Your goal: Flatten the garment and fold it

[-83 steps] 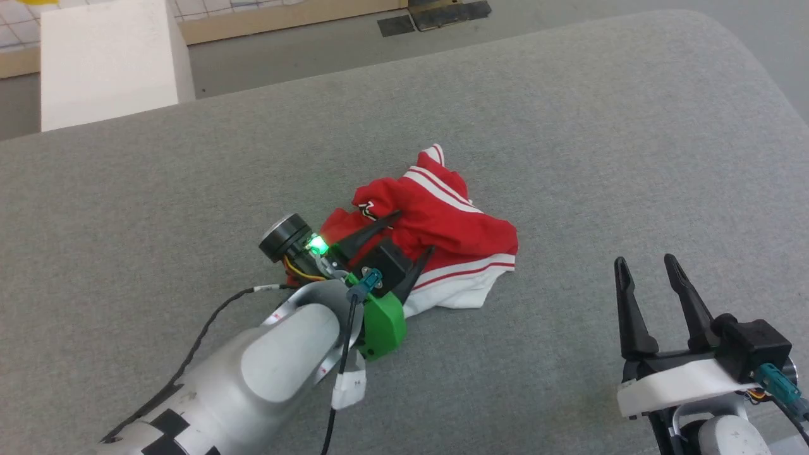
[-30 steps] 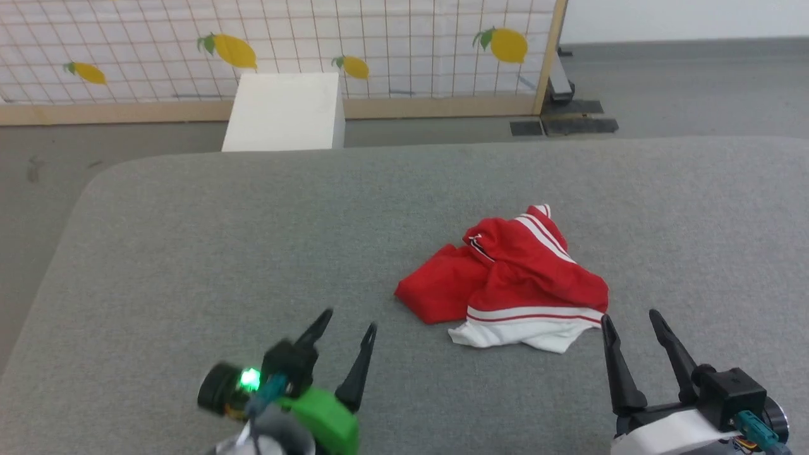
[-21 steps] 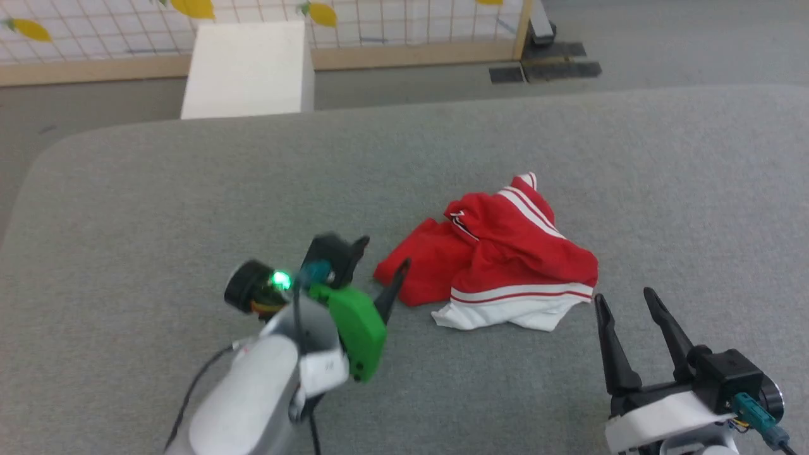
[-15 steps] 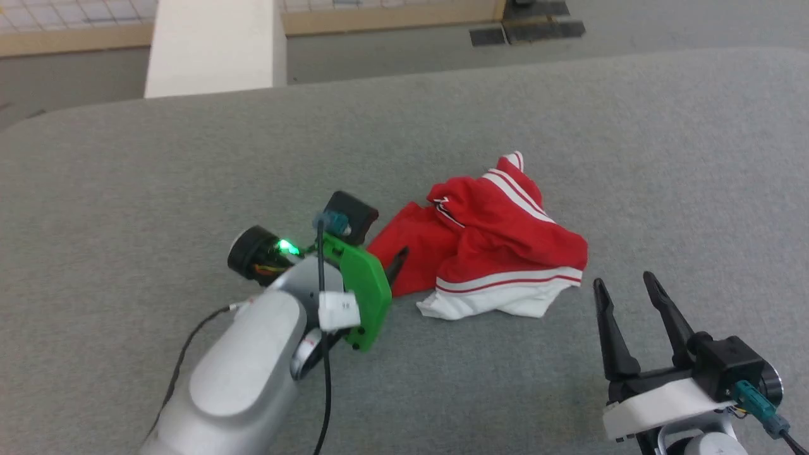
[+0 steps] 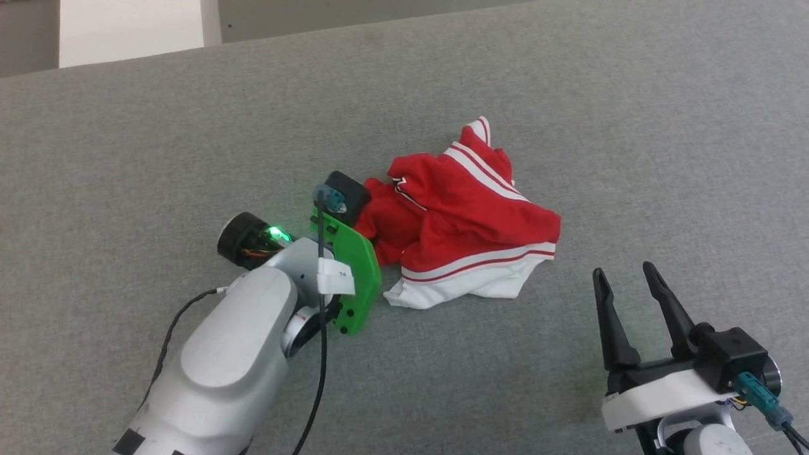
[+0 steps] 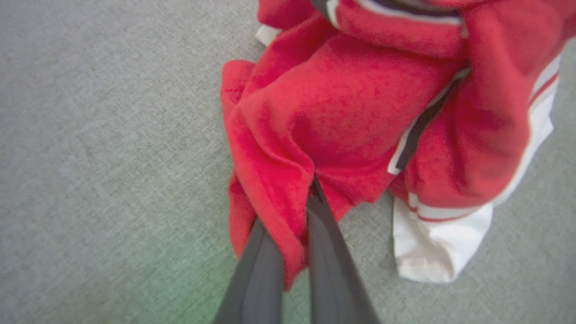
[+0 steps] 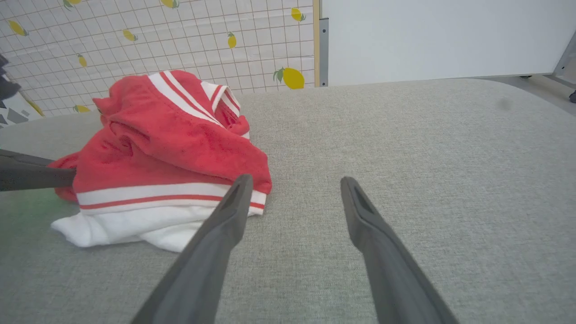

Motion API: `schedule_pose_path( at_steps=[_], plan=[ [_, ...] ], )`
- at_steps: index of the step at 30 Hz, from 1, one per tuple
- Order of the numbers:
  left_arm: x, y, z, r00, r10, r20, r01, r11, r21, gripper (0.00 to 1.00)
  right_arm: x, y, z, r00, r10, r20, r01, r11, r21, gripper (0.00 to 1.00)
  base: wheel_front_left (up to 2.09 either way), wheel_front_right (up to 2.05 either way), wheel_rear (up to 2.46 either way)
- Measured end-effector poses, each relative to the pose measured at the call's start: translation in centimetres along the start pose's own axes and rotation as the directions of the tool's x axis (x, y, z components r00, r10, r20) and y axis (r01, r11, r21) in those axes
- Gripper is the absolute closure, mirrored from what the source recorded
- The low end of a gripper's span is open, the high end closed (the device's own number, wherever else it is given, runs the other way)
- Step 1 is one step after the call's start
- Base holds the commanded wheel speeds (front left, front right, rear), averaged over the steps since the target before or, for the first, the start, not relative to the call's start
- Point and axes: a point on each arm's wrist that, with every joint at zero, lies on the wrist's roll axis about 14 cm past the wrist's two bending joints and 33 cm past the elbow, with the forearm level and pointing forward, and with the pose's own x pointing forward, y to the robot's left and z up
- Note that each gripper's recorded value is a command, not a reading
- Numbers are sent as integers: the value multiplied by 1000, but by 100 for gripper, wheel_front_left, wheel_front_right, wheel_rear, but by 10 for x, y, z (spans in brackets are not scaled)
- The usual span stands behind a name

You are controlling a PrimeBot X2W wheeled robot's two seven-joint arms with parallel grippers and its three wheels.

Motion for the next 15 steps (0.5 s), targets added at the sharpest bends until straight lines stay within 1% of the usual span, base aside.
schedule_pose_path(
  at_steps=[3, 6, 8, 10, 15],
  plan=[
    [-6, 6, 6, 999, 29, 45, -29, 1000, -4, 100, -2, 0, 2, 1000, 0, 6, 0, 1000, 2, 0, 0, 0, 0],
    [-20, 25, 19, 989, 96, 113, -96, 995, -7, 100, -3, 1, 7, 1000, 3, 23, -3, 1000, 4, 0, 0, 0, 0],
    [-35, 43, 33, 972, 159, 175, -159, 987, -17, 100, -4, 3, 12, 999, 11, 39, -12, 1000, 6, 0, 0, 0, 0],
    [-55, 65, 46, 944, 229, 237, -231, 973, -22, 100, -5, 7, 17, 998, 24, 57, -25, 1000, 9, 0, 0, 0, 0],
    [-88, 106, 50, 890, 353, 289, -354, 934, -50, 100, -3, 15, 24, 996, 50, 79, -51, 999, 12, 0, 0, 0, 0]
  ],
)
